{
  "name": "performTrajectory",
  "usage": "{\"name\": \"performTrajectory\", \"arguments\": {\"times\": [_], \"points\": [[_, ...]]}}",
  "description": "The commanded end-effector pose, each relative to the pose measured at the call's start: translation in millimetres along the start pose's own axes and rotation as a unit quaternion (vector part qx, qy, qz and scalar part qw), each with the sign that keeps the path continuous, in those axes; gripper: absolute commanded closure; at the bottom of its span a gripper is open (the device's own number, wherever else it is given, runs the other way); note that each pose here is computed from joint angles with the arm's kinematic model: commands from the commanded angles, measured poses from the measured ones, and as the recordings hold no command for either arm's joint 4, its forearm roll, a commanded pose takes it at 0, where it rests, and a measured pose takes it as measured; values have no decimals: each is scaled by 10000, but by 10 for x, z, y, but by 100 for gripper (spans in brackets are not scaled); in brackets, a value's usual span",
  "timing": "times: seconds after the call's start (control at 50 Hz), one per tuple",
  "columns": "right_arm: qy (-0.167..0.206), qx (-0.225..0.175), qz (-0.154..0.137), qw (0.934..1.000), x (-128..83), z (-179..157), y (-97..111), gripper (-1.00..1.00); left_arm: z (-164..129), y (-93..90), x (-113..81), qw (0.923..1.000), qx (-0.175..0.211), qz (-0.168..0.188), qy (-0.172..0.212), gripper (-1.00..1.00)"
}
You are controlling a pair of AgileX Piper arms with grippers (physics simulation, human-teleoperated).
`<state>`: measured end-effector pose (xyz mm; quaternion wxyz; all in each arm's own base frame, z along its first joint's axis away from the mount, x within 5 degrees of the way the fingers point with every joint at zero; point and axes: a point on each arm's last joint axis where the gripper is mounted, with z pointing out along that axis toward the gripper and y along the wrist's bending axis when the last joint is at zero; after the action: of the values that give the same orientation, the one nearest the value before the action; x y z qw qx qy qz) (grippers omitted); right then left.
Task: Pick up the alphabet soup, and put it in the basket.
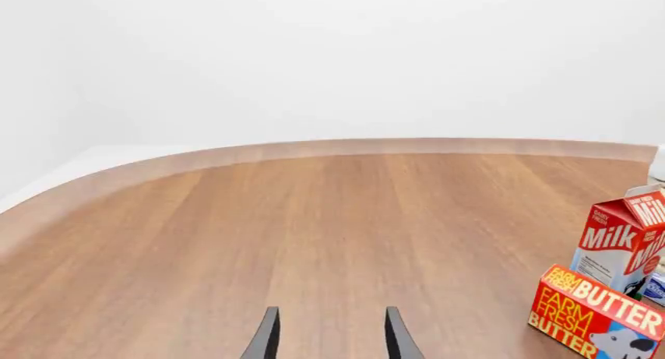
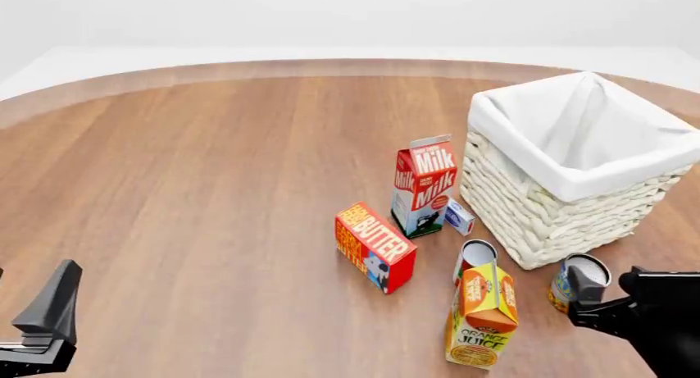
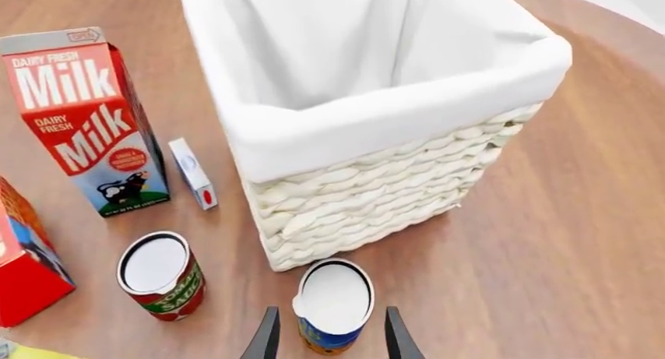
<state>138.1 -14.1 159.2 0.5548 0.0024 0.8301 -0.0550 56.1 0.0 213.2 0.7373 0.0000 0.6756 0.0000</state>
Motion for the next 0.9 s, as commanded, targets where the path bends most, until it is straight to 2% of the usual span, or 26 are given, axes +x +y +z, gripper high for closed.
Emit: {"name": "performTrajectory", "arguments": {"times": [0.02,0.9], "points": [[111,17,61,9999,57,105,-3,-100,0,0,0,10000,0,0,0,-100],[539,79,204,9983,366,423,-10,-100,0,0,0,10000,0,0,0,-100]]}}
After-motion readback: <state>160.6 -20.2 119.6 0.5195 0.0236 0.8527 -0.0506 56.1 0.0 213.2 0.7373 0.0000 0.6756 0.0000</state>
